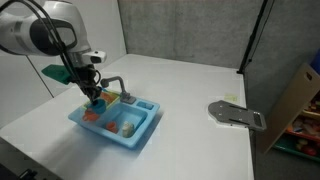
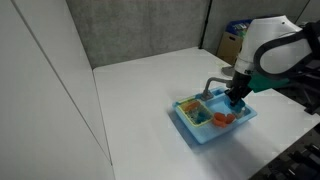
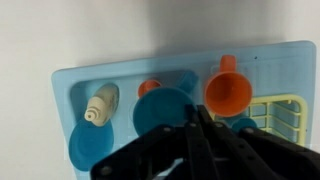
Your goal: Pick up the blue mug and drop it in the sink
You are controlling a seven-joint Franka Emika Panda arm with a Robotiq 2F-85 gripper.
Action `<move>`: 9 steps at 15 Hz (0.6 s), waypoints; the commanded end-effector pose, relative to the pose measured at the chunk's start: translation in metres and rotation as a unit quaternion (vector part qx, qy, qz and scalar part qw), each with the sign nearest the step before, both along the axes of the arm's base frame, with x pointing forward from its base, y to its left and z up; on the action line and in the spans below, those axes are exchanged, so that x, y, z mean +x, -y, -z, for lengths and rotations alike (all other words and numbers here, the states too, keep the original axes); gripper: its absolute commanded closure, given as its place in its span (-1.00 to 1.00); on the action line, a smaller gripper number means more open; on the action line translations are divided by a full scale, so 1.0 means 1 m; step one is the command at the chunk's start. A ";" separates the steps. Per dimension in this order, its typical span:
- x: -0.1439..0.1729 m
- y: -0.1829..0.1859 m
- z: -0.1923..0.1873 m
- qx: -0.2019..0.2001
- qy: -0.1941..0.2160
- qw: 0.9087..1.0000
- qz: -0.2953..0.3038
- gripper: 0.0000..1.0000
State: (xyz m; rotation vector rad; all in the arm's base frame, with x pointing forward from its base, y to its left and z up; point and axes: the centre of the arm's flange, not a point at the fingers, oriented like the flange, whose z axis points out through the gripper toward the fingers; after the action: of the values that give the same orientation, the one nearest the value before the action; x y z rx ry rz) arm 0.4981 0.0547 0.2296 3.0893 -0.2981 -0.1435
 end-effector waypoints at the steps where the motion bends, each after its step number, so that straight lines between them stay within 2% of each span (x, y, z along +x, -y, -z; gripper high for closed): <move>1: -0.005 0.020 -0.013 0.011 0.000 1.000 0.013 0.95; 9: 0.001 0.060 -0.018 0.019 0.004 0.998 0.055 0.95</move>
State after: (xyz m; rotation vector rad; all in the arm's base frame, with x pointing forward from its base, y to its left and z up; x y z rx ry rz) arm 0.5016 0.0092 0.2366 3.0995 -0.4495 -0.1321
